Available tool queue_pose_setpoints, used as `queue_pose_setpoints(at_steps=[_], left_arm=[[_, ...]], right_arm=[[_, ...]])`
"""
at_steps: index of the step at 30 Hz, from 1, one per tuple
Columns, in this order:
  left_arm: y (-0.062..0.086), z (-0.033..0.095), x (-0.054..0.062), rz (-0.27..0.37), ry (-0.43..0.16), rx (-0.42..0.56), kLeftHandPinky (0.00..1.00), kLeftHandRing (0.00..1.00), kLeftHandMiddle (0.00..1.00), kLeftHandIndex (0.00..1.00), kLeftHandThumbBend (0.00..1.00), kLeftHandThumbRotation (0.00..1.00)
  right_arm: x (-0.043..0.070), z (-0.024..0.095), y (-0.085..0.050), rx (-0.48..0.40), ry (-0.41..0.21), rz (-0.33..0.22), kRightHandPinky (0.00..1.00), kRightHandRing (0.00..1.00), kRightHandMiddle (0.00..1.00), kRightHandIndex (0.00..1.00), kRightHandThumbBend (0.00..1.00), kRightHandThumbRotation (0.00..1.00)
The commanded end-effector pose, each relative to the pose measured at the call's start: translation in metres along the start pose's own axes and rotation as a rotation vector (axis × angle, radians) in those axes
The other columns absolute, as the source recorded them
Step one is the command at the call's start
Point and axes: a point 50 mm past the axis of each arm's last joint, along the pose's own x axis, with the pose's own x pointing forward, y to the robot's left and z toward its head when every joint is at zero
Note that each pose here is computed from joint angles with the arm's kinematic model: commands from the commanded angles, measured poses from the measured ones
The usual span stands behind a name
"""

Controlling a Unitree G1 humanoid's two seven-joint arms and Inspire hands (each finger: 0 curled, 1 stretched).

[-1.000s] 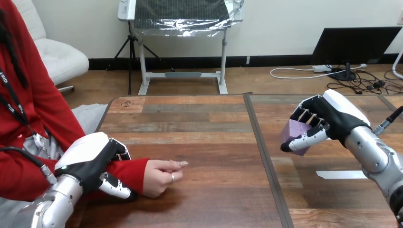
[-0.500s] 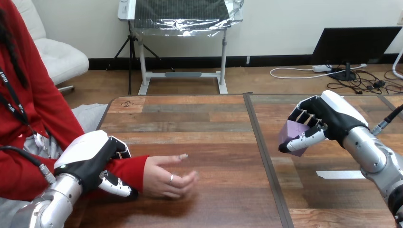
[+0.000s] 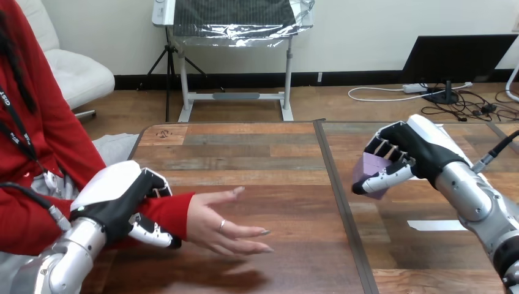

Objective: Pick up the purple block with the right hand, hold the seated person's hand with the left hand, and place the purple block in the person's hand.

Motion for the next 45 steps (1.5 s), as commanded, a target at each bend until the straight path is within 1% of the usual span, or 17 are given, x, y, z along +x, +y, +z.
queue_pose_setpoints(at_steps=[1,4,9,18,22,30,39,45], left_arm=[[0.051,0.033,0.008,0.187,-0.150,0.011,0.24,0.30,0.37,0.39,0.82,0.00],[0.056,0.036,0.007,0.202,-0.163,0.011,0.24,0.30,0.37,0.39,0.83,0.00],[0.064,0.042,0.007,0.229,-0.183,0.012,0.24,0.30,0.37,0.39,0.83,0.00],[0.074,0.050,0.009,0.263,-0.220,0.007,0.24,0.29,0.37,0.38,0.81,0.00],[0.080,0.056,0.011,0.284,-0.240,0.015,0.24,0.30,0.37,0.38,0.81,0.00],[0.085,0.063,0.014,0.292,-0.253,0.017,0.25,0.30,0.37,0.38,0.80,0.00],[0.087,0.069,0.018,0.302,-0.270,0.006,0.25,0.30,0.37,0.39,0.80,0.00],[0.086,0.074,0.021,0.310,-0.287,-0.005,0.24,0.30,0.37,0.39,0.80,0.00]], right_arm=[[0.012,0.035,-0.019,0.048,-0.138,-0.078,0.39,0.42,0.46,0.47,0.80,0.00],[0.013,0.039,-0.018,0.060,-0.164,-0.086,0.39,0.41,0.45,0.47,0.81,0.00],[0.014,0.044,-0.018,0.079,-0.190,-0.090,0.39,0.41,0.45,0.46,0.82,0.00],[0.014,0.054,-0.017,0.100,-0.243,-0.099,0.38,0.40,0.44,0.45,0.83,0.00],[0.015,0.062,-0.016,0.109,-0.288,-0.099,0.37,0.40,0.44,0.45,0.83,0.00],[0.014,0.072,-0.015,0.113,-0.343,-0.096,0.37,0.39,0.44,0.45,0.83,0.00],[0.015,0.082,-0.013,0.119,-0.373,-0.087,0.36,0.39,0.44,0.44,0.81,0.00],[0.013,0.090,-0.011,0.137,-0.428,-0.080,0.33,0.36,0.42,0.44,0.80,0.00]])
